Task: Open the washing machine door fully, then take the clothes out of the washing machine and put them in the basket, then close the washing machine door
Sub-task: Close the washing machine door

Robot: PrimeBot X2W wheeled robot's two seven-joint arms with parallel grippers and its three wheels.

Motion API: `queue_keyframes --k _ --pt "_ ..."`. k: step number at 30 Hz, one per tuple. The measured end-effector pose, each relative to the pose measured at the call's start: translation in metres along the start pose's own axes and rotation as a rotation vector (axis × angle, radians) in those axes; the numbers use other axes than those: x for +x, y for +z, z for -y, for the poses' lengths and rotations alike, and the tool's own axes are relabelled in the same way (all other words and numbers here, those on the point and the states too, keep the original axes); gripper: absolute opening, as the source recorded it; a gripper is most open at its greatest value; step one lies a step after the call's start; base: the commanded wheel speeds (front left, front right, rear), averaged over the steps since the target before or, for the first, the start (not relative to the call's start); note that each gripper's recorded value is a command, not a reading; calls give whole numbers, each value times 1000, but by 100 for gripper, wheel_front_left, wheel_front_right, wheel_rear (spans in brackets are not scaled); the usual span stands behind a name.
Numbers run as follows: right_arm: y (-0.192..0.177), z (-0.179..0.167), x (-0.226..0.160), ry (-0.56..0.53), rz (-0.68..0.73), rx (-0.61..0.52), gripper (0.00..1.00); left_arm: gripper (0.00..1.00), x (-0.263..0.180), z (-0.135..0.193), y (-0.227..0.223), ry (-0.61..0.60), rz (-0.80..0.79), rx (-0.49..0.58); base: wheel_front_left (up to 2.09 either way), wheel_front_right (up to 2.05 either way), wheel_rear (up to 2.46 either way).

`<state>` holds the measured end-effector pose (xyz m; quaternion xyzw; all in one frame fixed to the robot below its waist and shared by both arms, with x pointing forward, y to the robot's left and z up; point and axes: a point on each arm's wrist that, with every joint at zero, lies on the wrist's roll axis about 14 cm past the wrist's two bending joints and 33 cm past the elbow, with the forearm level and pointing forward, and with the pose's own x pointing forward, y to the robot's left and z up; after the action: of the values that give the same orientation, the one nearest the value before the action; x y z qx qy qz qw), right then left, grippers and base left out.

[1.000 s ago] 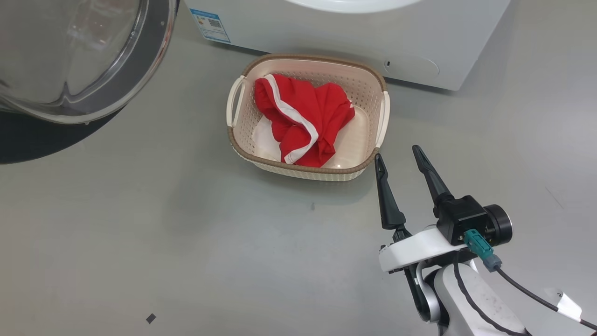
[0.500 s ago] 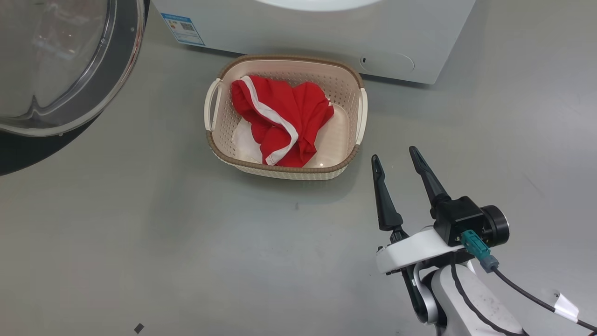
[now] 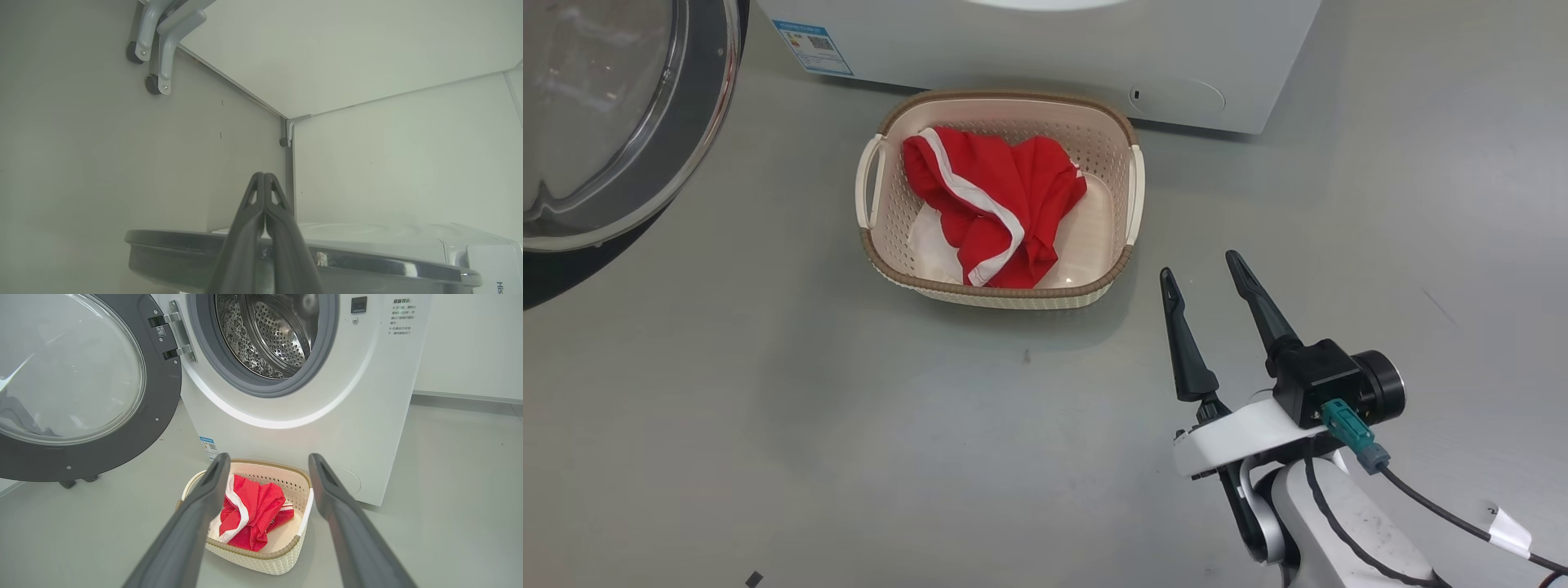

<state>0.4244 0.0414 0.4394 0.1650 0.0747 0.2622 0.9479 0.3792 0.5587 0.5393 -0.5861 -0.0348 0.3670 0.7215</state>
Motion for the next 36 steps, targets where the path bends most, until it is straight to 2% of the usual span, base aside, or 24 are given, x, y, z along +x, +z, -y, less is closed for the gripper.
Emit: queue_keyframes --k 16,36 --pt "-2 8 0 -23 -4 1 100 0 12 6 -48 6 -204 15 0 0 0" --pt "5 13 0 -40 14 -13 100 0 7 9 -78 -18 -380 33 0 0 0"
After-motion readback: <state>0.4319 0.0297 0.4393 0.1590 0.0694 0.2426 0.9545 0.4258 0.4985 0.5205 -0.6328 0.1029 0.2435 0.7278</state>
